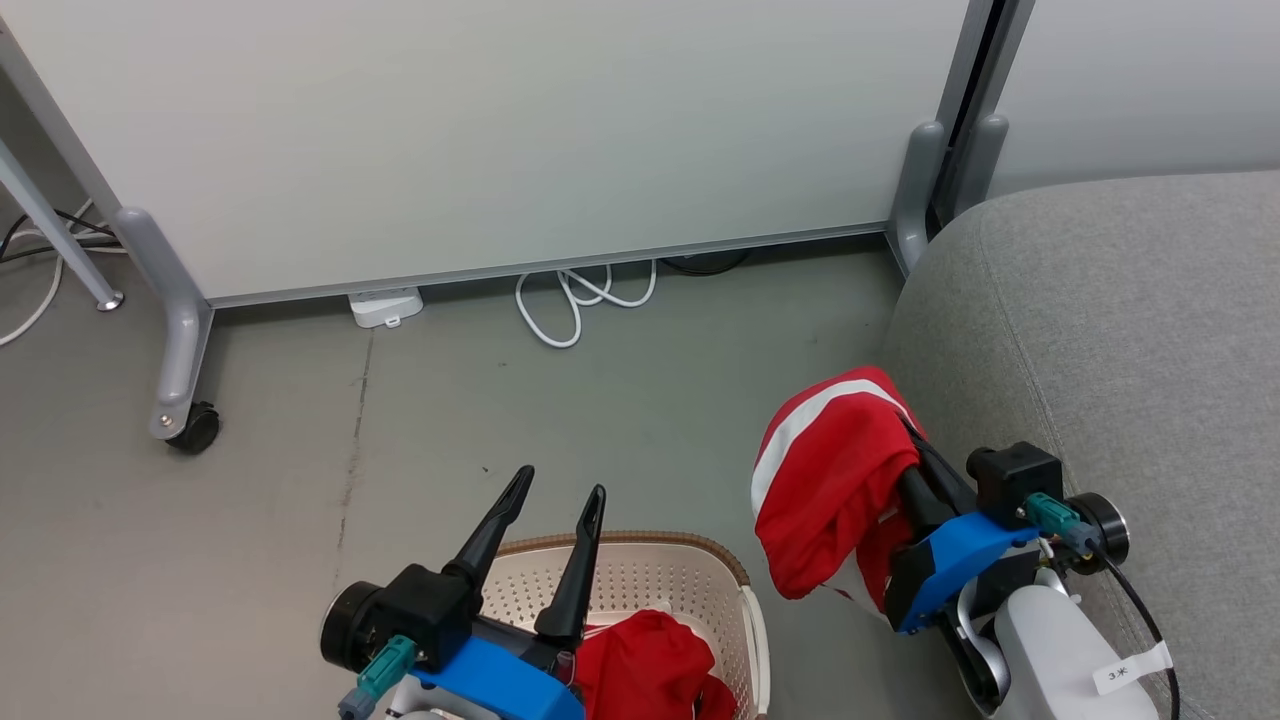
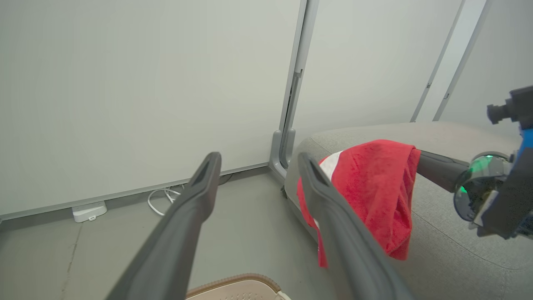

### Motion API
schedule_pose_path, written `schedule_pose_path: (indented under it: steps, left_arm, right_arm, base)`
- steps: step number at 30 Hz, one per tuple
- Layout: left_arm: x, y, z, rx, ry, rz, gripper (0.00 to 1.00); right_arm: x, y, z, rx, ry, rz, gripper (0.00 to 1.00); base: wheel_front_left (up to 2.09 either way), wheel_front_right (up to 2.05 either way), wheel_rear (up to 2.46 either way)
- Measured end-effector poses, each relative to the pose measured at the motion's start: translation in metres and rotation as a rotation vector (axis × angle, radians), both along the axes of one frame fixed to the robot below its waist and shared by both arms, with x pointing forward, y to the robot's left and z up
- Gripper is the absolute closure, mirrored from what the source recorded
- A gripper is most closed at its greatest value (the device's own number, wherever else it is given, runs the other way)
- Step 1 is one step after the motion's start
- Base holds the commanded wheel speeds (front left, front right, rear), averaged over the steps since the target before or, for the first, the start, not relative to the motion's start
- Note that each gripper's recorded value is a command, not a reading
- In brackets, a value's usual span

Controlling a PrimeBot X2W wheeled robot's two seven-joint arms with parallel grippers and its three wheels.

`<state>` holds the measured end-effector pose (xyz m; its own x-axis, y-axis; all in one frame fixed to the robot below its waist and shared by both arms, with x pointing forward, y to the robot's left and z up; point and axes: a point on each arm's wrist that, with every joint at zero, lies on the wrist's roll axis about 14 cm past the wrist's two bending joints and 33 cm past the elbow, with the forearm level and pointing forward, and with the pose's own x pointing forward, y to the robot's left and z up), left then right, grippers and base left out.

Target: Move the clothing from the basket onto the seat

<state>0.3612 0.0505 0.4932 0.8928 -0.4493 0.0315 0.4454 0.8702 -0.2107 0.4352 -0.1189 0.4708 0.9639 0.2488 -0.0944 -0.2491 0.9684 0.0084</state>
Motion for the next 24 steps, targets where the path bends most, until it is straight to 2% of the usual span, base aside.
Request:
schedule_pose_path:
  steps: [14,24]
  left_arm:
    - [0.005,-0.005,-0.001,0.012,-0.013,-0.016,0.00]
    - [0.010,-0.046,-0.003,0.005,-0.014,-0.143,0.00]
  right_arm:
    - [-0.005,-0.001,0.001,0.019,-0.001,-0.003,1.00]
    - [-0.018,-0.039,0.005,0.018,-0.014,-0.100,1.00]
  base:
    - [0.00,0.00,0.00]
    - [0.00,0.00,0.00]
